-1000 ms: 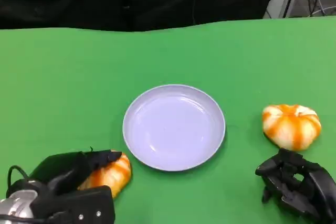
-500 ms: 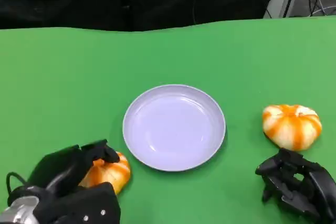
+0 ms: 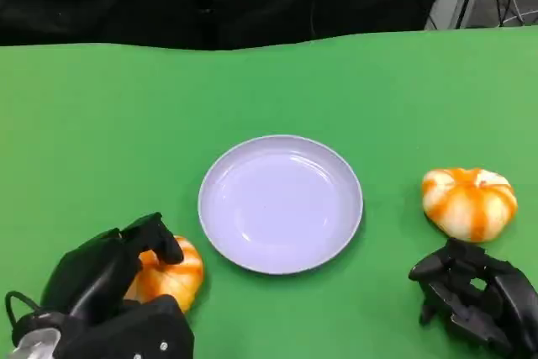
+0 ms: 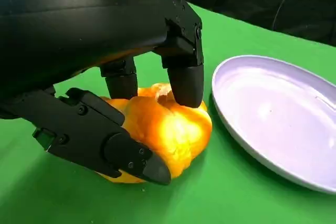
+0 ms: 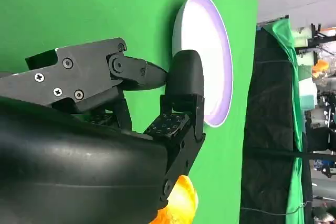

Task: Grasp the bread from the table and place it into the plate.

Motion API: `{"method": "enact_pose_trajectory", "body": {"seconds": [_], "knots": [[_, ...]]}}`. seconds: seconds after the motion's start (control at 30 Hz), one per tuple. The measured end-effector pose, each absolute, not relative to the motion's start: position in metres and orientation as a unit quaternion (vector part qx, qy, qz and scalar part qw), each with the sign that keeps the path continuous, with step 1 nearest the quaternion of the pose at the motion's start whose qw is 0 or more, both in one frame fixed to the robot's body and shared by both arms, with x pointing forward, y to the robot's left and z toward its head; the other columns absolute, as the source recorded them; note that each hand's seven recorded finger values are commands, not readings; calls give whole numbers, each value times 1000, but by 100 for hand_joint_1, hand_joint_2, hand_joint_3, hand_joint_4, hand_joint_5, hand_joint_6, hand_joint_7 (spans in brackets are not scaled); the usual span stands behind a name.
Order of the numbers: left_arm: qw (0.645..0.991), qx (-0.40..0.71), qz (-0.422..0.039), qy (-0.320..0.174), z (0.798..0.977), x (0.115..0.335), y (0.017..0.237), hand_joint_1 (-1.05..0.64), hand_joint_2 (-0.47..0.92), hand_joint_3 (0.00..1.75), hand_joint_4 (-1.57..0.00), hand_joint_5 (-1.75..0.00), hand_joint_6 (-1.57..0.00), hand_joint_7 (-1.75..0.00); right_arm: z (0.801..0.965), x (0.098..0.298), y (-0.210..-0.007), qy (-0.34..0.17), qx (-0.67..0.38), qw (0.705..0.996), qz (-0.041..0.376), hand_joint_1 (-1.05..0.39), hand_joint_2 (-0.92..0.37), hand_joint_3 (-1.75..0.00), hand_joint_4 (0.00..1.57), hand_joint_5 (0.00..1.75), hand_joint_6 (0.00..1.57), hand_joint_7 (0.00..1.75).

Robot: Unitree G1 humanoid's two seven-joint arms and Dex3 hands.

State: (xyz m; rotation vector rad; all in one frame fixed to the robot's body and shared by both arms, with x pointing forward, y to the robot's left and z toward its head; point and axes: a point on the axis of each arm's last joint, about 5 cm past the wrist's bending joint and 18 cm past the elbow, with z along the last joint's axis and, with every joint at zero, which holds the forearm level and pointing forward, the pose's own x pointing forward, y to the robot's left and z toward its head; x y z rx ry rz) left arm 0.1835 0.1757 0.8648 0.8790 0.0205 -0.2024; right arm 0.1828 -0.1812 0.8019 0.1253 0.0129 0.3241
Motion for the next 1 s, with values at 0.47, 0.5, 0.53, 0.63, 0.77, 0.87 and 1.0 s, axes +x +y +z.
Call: {"method": "enact_pose_trajectory", "body": {"seconds": [0.47, 0.5, 0.53, 0.63, 0.77, 0.87, 1.0], "knots": [[895, 433, -42, -95, 903, 183, 172, -9, 84, 0, -54, -171, -48, -154, 802, 183, -181, 7, 62, 985, 160, -22, -92, -50, 67, 175, 75, 112], [895, 434, -40, -99, 904, 183, 171, -9, 84, 0, -54, -171, -48, -153, 802, 183, -181, 8, 62, 985, 161, -22, -92, -50, 67, 175, 75, 112], [894, 435, -40, -100, 905, 183, 171, -9, 84, 0, -54, -171, -48, -153, 802, 183, -181, 8, 62, 985, 161, -22, -92, -50, 67, 175, 75, 112], [893, 437, -39, -100, 905, 183, 172, -9, 84, 0, -54, -171, -49, -153, 801, 182, -181, 9, 63, 985, 161, -22, -92, -50, 67, 175, 75, 112], [891, 436, -36, -119, 911, 184, 170, -6, 84, 0, -52, -174, -49, -153, 801, 182, -181, 10, 63, 985, 161, -23, -92, -49, 65, 175, 75, 111], [888, 432, -34, -155, 922, 190, 165, -6, 83, 0, -51, -175, -47, -154, 801, 183, -181, 10, 63, 985, 162, -22, -92, -50, 66, 175, 75, 111], [887, 422, -37, -182, 930, 197, 158, -6, 83, 0, -51, -175, -46, -156, 801, 183, -180, 10, 63, 985, 163, -22, -92, -50, 66, 175, 75, 111]]}}
